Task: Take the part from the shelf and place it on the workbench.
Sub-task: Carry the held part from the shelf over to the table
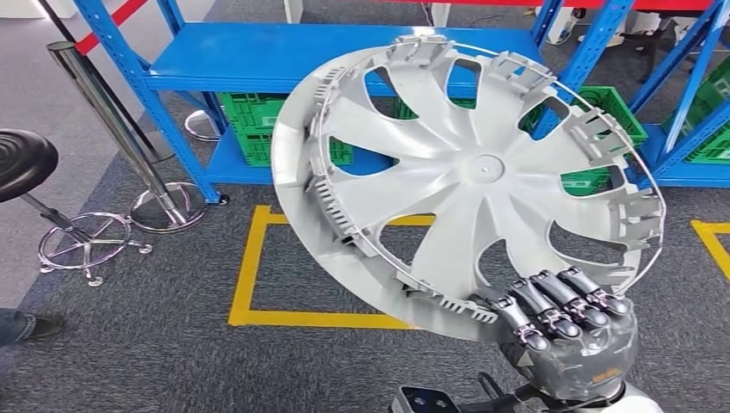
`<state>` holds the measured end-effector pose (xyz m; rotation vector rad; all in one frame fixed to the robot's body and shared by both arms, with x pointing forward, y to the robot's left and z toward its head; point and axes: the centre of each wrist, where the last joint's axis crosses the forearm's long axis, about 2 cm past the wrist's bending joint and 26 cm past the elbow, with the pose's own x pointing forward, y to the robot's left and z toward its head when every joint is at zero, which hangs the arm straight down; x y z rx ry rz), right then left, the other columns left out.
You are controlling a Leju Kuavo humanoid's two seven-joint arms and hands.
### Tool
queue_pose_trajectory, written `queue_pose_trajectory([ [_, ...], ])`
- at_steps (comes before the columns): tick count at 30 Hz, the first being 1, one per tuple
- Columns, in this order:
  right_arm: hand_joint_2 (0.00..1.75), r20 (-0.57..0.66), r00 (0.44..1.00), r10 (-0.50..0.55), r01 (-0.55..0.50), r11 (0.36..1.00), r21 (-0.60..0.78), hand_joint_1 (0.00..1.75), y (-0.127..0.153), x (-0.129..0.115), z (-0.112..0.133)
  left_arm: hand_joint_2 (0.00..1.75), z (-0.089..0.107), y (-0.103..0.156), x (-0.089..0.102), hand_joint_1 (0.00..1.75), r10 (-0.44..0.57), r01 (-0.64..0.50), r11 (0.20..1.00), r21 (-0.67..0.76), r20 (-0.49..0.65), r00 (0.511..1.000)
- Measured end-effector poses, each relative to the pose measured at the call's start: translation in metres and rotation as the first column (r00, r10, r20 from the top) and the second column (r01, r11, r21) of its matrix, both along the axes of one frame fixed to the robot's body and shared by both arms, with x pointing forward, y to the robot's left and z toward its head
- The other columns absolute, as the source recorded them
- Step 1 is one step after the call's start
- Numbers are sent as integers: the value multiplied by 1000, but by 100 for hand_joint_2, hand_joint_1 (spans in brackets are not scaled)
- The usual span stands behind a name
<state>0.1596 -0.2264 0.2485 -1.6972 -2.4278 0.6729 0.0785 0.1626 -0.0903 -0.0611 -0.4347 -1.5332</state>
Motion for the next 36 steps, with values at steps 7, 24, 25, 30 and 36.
queue_pose_trajectory([
  [7, 175, 8, 1000, -2, 2, 1000, 6, 175, 1, 2, 2, 0, 2, -3, 6, 0, 1, -1, 1000, 0, -4, 1000],
  [24, 175, -22, 1000, -20, 20, 999, 32, 175, -2, -8, -1, 0, -8, 20, -23, 0, 92, -95, 995, 40, 63, 994],
  [25, 175, -27, 999, -25, 26, 999, 38, 175, -2, -10, -1, 0, -10, 29, -30, 0, 107, -111, 993, 48, 69, 992],
  [30, 175, -43, 997, -58, 59, 998, 30, 175, -11, -17, -3, 0, -14, 51, -47, 0, 89, -98, 989, 108, 81, 993],
  [36, 175, -35, 996, -84, 83, 996, -6, 175, -19, -25, -2, 0, -8, 46, -54, 0, 121, -128, 989, 79, 86, 989],
])
